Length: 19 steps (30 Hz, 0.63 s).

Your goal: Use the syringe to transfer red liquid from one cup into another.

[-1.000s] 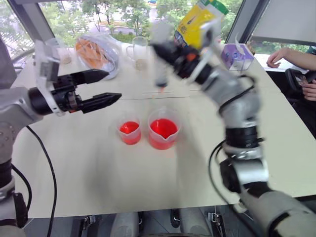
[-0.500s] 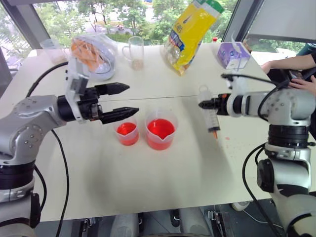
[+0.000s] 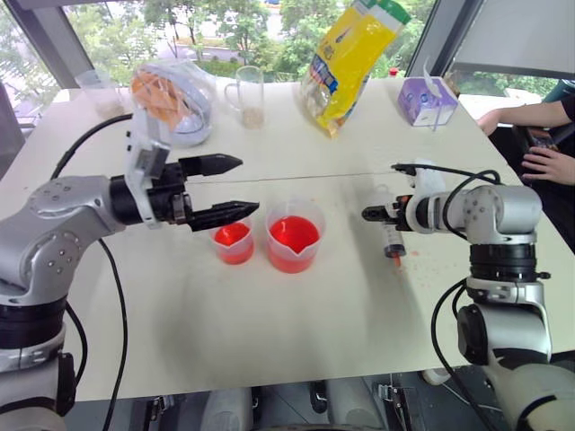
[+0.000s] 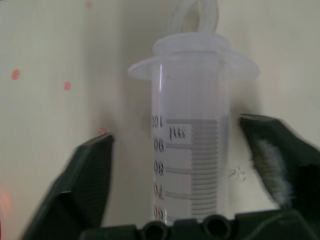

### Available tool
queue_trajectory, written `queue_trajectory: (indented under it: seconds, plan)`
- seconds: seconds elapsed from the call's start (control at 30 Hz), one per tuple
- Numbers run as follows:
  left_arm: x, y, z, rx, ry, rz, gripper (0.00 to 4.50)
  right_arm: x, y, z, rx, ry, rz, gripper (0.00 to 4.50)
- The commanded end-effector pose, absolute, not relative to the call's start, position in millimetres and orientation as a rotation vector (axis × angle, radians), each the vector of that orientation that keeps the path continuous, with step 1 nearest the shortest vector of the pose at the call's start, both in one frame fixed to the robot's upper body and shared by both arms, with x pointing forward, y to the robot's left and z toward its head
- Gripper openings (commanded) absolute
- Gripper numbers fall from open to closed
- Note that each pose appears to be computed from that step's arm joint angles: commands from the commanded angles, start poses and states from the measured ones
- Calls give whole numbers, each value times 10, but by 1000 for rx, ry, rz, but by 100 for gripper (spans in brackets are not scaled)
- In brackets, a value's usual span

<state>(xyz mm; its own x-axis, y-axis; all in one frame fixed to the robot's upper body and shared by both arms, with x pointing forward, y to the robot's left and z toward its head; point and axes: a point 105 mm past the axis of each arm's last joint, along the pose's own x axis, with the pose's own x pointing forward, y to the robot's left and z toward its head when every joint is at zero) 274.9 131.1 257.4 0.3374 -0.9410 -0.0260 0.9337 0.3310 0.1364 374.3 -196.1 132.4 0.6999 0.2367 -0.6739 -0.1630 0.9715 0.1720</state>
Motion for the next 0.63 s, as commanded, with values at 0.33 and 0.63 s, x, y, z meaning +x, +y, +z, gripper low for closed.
queue_trajectory:
  seconds: [0.33,0.63]
  plan:
    - [2607,1471,2656,185,-24,-1229,450,3389,-1891,2397,-88,486,538,445]
    - [2543,1546,2667,200,17,-1235,450,2692,-1660,2592,-250,433,907,445]
